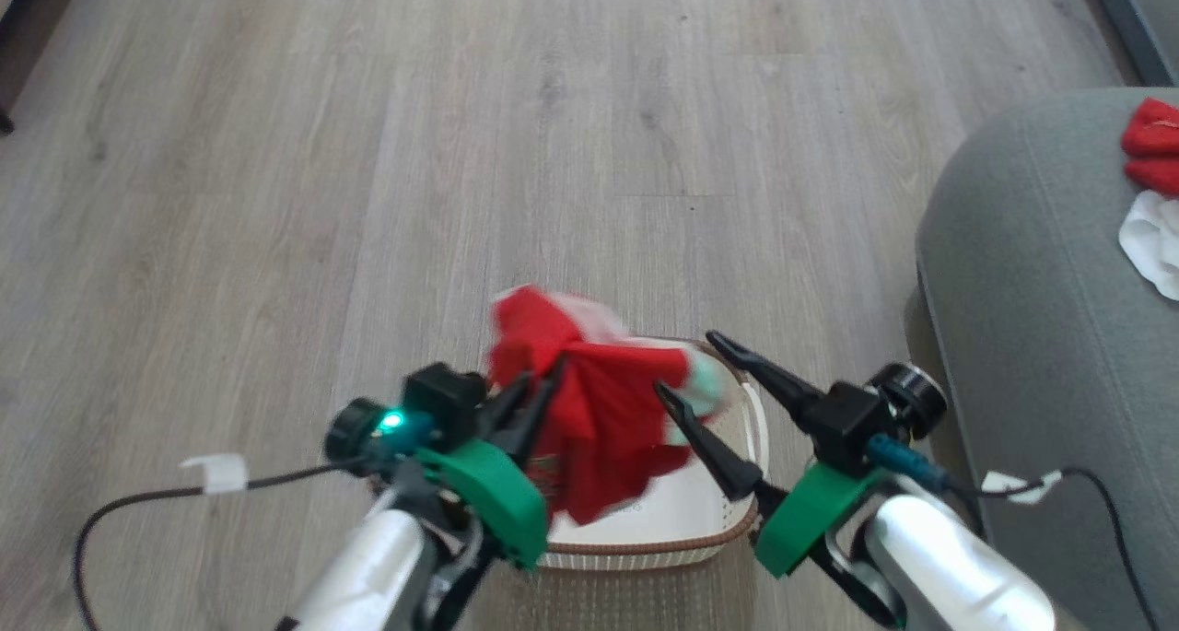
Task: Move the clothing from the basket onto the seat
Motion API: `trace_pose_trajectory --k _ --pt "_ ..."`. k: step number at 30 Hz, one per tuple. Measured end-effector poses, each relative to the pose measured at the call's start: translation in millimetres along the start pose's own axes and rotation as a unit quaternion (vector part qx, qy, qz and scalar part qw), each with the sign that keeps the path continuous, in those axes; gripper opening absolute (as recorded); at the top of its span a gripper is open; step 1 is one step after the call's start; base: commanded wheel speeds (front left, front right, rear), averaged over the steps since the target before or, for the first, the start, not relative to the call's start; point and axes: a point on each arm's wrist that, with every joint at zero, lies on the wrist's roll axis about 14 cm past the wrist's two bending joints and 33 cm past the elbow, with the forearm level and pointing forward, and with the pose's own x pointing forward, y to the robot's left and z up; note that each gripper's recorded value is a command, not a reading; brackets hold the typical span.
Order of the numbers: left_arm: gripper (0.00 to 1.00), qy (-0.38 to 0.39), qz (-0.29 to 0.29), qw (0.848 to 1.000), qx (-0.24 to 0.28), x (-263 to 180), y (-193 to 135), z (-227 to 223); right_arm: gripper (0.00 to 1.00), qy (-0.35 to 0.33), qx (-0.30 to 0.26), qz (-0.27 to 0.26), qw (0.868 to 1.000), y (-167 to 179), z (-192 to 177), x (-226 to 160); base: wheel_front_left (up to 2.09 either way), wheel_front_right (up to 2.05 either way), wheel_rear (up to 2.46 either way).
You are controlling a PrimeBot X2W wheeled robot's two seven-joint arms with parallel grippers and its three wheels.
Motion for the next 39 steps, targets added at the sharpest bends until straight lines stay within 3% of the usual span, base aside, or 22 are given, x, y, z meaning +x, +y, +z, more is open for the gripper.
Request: trace_pose_trajectory --k 13,14,16,17,20,22,23,24,25,32,39 --pt "0.0 -0.035 -0.141 0.989 -0.03 -6.0 -86.7 35.2 1.0 0.025 0.019 0.039 0.999 14.6 -11.9 9.3 0.0 0.0 0.0" --pt "0.0 -0.034 -0.144 0.988 -0.033 -6.3 -88.3 35.5 0.76 0.026 0.021 0.04 0.999 15.5 -12.3 9.2 0.0 0.0 0.0" --pt "0.0 -0.031 -0.148 0.988 -0.037 -6.7 -89.5 34.4 0.04 0.026 0.027 0.041 0.998 16.6 -12.6 9.1 0.0 0.0 0.0" --pt "0.0 -0.029 -0.148 0.988 -0.036 -6.9 -88.9 33.5 0.0 0.027 0.029 0.043 0.998 17.7 -13.0 8.9 0.0 0.0 0.0" --pt "0.0 -0.024 -0.146 0.988 -0.031 -6.7 -85.0 29.8 0.0 0.027 0.032 0.043 0.998 16.2 -12.1 8.1 0.0 0.0 0.0" --pt "0.36 -0.025 -0.145 0.989 -0.031 -6.2 -84.1 29.4 0.0 0.028 0.033 0.04 0.998 14.1 -12.1 7.0 0.0 0.0 0.0" --pt "0.61 -0.026 -0.144 0.989 -0.031 -5.5 -83.3 28.7 0.0 0.029 0.033 0.036 0.998 11.3 -12.4 5.5 0.0 0.0 0.0" --pt "0.94 -0.027 -0.141 0.989 -0.03 -4.6 -81.9 28.1 0.0 0.029 0.032 0.032 0.999 7.9 -12.7 3.7 0.0 0.0 0.0" --pt "1.0 -0.028 -0.139 0.989 -0.029 -3.7 -80.9 27.2 0.0 0.03 0.031 0.026 0.999 3.9 -12.5 1.8 0.0 0.0 0.0" --pt "1.0 -0.025 -0.134 0.991 -0.011 7.0 -79.2 9.4 0.0 0.016 0.019 -0.042 0.999 -39.3 -0.6 -20.9 0.0 0.0 0.0" --pt "1.0 -0.018 -0.182 0.983 -0.028 24.7 -113.8 -6.8 0.0 -0.01 0.0 -0.14 0.99 -89.9 21.3 -67.0 0.0 0.0 0.0"
